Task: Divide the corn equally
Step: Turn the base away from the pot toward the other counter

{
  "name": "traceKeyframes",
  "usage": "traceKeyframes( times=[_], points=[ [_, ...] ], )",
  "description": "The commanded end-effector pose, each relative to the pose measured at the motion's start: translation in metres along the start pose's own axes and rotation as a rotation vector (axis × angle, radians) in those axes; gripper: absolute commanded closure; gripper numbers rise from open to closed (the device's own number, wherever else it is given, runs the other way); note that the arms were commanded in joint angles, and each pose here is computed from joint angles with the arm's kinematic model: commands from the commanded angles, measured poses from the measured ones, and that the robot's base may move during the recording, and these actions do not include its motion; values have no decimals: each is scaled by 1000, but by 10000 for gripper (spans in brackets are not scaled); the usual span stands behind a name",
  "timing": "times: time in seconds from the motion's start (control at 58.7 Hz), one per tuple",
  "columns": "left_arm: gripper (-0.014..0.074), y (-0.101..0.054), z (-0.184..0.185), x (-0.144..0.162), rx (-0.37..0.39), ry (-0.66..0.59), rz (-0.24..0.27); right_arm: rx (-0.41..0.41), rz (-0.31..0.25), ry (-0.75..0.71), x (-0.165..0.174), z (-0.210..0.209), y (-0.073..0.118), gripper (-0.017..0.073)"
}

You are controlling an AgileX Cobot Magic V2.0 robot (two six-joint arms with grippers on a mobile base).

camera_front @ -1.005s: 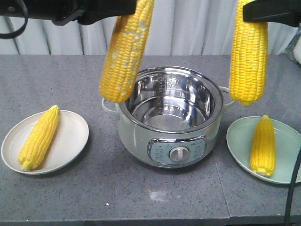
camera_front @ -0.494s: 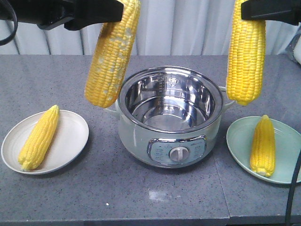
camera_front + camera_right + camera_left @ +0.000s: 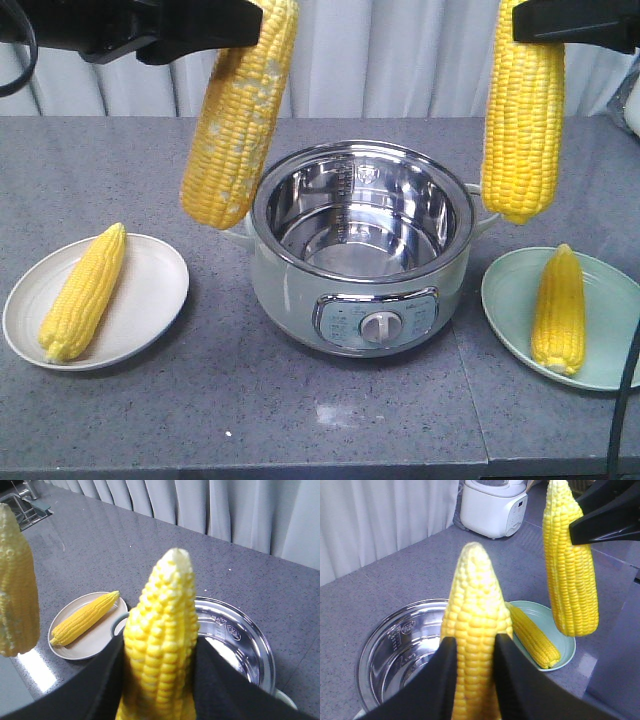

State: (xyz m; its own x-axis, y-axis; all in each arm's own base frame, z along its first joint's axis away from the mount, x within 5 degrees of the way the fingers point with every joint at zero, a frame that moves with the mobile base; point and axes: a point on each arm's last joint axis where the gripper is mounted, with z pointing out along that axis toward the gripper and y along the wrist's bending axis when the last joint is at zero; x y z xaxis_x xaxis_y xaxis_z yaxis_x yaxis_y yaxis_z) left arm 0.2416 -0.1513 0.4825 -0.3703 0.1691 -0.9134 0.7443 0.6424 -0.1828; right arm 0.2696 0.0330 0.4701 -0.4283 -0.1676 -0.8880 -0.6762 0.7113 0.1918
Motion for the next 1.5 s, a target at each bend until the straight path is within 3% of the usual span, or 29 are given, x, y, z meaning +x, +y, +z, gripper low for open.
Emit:
traceKeyframes(
  times=[0.0, 1.482],
  points=[
    [601, -10, -19, -17, 5, -122, -4, -1, -25, -105, -15, -15, 14, 564],
    [600, -10, -19, -17, 5, -122, -4, -1, -29, -104, -15, -15, 14, 564]
  ],
)
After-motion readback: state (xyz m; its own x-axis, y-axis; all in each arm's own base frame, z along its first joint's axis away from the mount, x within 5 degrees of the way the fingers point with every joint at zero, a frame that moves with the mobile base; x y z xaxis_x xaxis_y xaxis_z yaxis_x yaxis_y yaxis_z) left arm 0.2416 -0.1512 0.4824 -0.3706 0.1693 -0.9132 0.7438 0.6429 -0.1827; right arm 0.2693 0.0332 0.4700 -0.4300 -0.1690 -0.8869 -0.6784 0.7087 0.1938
